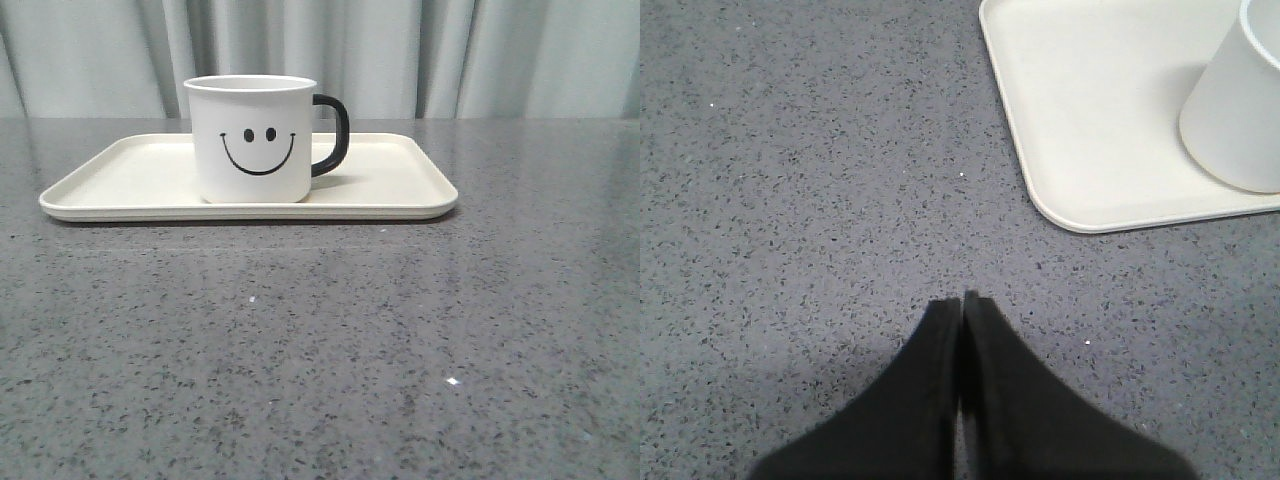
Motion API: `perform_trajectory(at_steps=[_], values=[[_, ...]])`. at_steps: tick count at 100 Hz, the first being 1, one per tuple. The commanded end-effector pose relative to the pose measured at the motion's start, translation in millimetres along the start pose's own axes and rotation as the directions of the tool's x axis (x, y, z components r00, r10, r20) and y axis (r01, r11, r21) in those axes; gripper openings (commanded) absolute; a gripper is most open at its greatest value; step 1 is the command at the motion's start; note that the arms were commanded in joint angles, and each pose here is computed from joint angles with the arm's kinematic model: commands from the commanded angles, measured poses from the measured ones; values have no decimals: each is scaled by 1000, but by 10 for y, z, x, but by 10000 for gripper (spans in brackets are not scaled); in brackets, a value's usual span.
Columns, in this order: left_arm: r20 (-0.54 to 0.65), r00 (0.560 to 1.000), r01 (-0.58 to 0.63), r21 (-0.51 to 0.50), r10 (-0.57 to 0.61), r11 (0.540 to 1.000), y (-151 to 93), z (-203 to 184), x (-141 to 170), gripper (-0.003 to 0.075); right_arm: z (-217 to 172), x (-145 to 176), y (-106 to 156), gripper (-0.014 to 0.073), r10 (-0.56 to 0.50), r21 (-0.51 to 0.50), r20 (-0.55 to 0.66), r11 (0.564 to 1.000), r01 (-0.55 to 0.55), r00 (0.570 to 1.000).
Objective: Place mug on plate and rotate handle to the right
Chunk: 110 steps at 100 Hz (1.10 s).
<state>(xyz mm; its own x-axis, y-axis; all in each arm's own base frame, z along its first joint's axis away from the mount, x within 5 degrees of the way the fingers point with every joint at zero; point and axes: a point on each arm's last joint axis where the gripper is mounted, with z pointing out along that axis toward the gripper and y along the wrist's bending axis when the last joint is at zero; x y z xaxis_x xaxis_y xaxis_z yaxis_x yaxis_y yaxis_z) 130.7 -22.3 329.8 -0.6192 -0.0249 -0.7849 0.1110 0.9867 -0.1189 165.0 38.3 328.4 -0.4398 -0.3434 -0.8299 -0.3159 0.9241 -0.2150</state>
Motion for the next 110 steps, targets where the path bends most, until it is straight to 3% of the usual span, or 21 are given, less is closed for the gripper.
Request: perform_trajectory(at_steps=[1,15,26,41,55,65,82,110], values=[[97,995,5,7,-6,1000,-11,-62,-125,-20,-73,-136,-43,-66,1,24,98,1000,-4,995],[126,992,-16,-13,17,1000,10,-71,-94,-20,-69,-136,-43,-66,1,24,97,1000,-4,995],[247,969,-23,-15,26,1000,21,-109,-62,-20,-69,-136,-43,-66,1,24,97,1000,-4,995],[481,876,-27,-6,26,1000,44,-187,91,-20,-69,-136,-43,-66,1,24,97,1000,-4,995],[595,803,-35,-11,35,999,86,-185,396,-20,-69,-136,-43,-66,1,24,97,1000,-4,995],[631,775,-29,-27,39,999,129,-152,641,-20,-69,-136,-43,-66,1,24,97,1000,-4,995],[637,769,1,-80,50,997,212,-53,1011,-20,-69,-136,-43,-66,1,24,97,1000,-4,995],[657,751,22,-130,69,991,271,50,1315,-20,-69,-136,-43,-66,1,24,97,1000,-4,995]])
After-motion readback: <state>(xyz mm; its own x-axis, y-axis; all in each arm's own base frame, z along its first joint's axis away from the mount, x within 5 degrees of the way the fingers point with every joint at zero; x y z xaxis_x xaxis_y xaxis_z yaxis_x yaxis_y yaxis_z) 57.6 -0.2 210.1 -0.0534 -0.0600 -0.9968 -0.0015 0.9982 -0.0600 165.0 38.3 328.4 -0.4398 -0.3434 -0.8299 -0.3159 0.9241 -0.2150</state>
